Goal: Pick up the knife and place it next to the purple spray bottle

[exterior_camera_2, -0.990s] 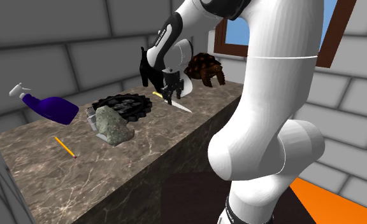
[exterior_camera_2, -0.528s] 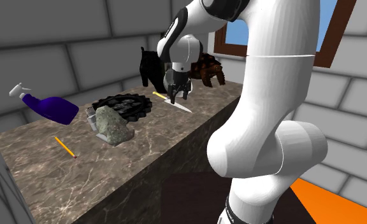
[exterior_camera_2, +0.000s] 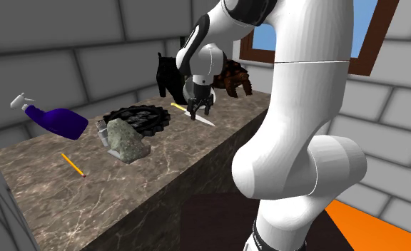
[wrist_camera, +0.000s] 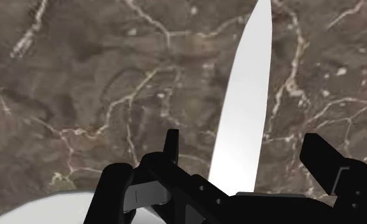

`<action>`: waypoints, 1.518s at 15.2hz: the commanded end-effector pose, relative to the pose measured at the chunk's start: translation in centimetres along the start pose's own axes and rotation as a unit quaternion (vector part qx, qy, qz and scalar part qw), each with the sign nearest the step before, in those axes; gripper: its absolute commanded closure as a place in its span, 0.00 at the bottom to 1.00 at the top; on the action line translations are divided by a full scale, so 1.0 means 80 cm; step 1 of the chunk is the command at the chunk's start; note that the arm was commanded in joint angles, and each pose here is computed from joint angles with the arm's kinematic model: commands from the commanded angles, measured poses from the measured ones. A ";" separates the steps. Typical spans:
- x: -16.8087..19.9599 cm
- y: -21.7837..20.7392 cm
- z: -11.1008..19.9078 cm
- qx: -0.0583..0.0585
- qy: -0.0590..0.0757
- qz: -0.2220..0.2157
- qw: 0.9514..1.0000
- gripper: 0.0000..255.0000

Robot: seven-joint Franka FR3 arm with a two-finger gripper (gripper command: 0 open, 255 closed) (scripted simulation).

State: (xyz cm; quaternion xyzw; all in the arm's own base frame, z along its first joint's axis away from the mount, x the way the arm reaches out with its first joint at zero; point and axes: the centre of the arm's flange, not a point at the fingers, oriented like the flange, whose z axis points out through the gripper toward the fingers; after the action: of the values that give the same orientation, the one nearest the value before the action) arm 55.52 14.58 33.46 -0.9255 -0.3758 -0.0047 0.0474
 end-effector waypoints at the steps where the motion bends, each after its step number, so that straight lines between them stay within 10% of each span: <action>1: 0.000 0.000 0.000 0.000 0.000 0.000 1.000 0.00; 2: 0.000 0.000 0.000 0.000 0.000 0.000 1.000 0.00; 3: 0.000 0.000 0.000 0.000 0.000 0.000 1.000 1.00; 23: 0.003 -0.006 -0.072 0.000 0.000 0.000 1.000 1.00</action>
State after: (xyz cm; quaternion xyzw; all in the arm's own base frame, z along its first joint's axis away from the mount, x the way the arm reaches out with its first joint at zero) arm 55.62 14.53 38.67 -0.9255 -0.3758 -0.0050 0.0474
